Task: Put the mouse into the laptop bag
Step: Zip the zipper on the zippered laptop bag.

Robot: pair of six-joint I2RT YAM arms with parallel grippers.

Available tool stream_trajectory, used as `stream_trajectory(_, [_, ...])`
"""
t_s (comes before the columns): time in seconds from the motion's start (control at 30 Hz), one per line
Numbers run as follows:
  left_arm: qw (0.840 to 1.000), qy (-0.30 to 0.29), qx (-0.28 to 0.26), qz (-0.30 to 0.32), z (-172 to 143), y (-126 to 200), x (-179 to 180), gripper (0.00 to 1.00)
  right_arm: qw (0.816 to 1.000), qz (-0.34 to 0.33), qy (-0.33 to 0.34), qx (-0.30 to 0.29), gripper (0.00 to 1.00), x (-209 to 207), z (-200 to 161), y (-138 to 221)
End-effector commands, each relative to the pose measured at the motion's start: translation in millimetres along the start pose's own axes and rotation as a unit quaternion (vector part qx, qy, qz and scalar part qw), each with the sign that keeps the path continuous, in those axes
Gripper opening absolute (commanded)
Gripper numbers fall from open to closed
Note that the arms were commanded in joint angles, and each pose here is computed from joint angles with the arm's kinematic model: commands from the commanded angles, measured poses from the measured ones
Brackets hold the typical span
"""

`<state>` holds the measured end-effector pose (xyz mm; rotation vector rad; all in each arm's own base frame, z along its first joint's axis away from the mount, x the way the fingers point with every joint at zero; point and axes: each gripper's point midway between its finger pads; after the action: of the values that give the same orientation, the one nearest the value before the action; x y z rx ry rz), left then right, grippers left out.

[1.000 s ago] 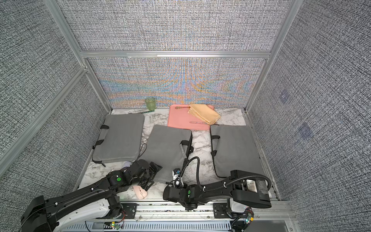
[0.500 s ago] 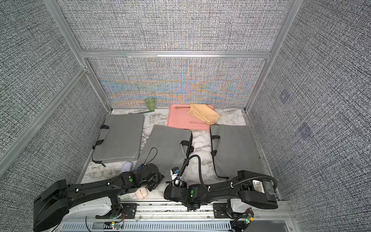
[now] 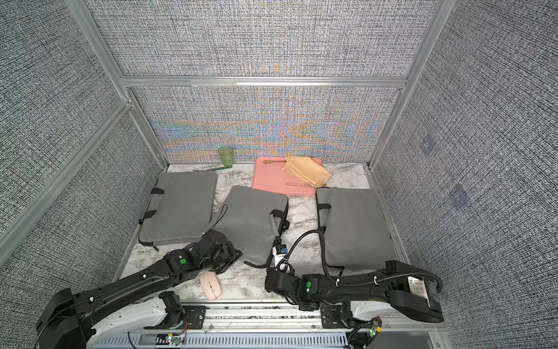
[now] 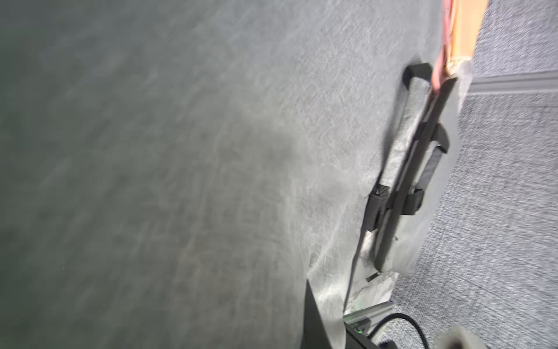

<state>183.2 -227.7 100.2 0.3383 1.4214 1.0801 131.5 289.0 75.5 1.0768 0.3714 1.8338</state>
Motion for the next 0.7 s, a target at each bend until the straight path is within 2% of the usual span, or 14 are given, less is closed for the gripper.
stream_trajectory(0.0, [0.996, -0.074, -0.052, 0.028, 29.0, -0.8, -4.2, 0.0, 0.997, -0.039, 0.069, 0.001, 0.0, -11.2, -9.5, 10.6])
stream_trajectory(0.1, [0.992, -0.085, -0.065, 0.061, 42.1, -0.6, 2.5, 0.0, 0.996, -0.024, 0.086, 0.0, 0.0, 8.9, -18.6, 20.7])
stream_trajectory(0.2, [0.987, -0.098, -0.102, 0.075, 58.7, 13.2, 4.2, 0.0, 0.994, -0.008, 0.108, 0.008, 0.0, 30.3, -34.3, 22.1])
stream_trajectory(0.37, [0.981, -0.113, -0.153, 0.05, 70.4, 42.3, -0.5, 0.0, 0.99, 0.001, 0.137, 0.027, 0.0, 63.1, -56.5, 9.6])
stream_trajectory(0.5, [0.978, -0.133, -0.151, 0.06, 75.1, 44.5, -1.0, 0.03, 0.989, 0.031, 0.141, 0.036, 0.0, 92.0, -67.3, 4.6])
stream_trajectory(0.67, [0.98, -0.145, -0.123, 0.064, 84.4, 16.6, -6.4, 0.0, 0.99, 0.034, 0.138, 0.023, 0.0, 103.1, -64.7, 0.6])
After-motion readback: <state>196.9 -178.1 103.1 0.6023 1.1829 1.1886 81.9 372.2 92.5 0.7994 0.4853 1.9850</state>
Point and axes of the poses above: each gripper's point midway between its finger pads, its own y axis back along the fingers, its own x axis along the line the jaws close on, z = x × y, and after that the axes turned 9 degrees about -y, right-handed
